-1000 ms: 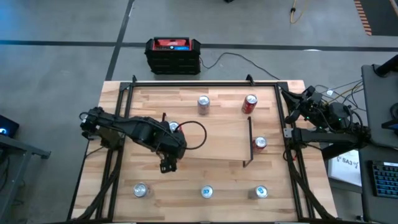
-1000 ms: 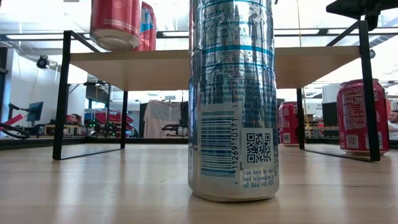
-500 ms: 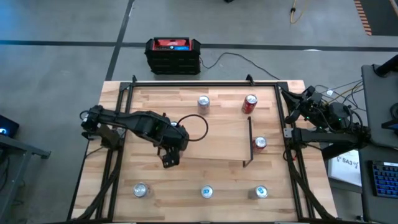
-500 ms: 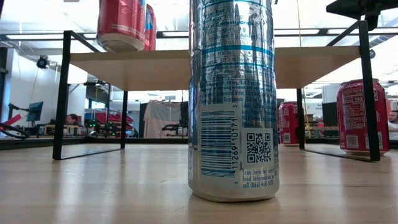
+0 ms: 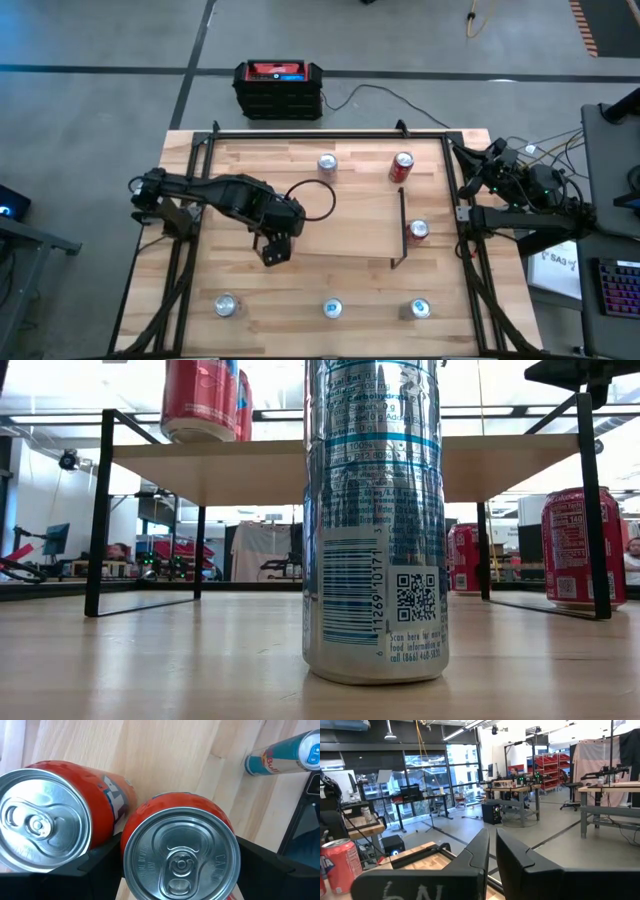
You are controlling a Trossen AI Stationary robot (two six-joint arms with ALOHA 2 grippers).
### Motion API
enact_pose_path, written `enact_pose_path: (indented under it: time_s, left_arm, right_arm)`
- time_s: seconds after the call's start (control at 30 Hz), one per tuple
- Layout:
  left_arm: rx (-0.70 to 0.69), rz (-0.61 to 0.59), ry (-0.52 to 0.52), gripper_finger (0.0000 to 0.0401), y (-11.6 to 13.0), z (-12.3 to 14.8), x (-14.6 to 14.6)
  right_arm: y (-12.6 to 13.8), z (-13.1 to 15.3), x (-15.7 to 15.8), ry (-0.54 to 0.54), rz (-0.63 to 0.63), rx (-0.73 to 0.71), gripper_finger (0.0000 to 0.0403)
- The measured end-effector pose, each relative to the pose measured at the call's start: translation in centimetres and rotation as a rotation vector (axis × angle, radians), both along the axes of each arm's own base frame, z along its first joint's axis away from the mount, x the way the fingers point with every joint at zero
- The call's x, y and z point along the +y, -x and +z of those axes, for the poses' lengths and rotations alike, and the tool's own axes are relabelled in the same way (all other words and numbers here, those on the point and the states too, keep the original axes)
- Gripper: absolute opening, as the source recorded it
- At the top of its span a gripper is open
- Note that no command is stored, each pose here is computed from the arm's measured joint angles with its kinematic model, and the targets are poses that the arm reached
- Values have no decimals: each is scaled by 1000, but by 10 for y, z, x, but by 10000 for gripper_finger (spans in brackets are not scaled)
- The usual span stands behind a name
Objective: Place canned beverage on shelf
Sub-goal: Put the orange soda can on the shelf
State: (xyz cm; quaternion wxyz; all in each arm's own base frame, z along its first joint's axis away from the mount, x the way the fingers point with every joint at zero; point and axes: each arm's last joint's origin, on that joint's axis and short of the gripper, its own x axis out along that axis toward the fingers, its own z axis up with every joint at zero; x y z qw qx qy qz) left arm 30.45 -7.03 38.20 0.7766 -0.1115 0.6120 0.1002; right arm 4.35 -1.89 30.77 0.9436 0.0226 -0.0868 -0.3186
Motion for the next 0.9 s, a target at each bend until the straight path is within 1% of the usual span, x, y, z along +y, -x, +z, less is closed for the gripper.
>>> enact_pose_path:
  time_s: [0.43,0.57,0.7,0.9]
  left_arm:
    - [1,-3,-10,293,-3,0,13]
    - [2,5,-1,293,-3,0,13]
    - [9,14,38,294,-2,0,9]
    - [9,22,44,301,-1,0,7]
  right_arm:
    - [0,0,0,0,0,1,22]
    - [0,0,0,0,0,0,22]
    - [0,0,0,0,0,0,22]
    - [0,0,0,0,0,0,22]
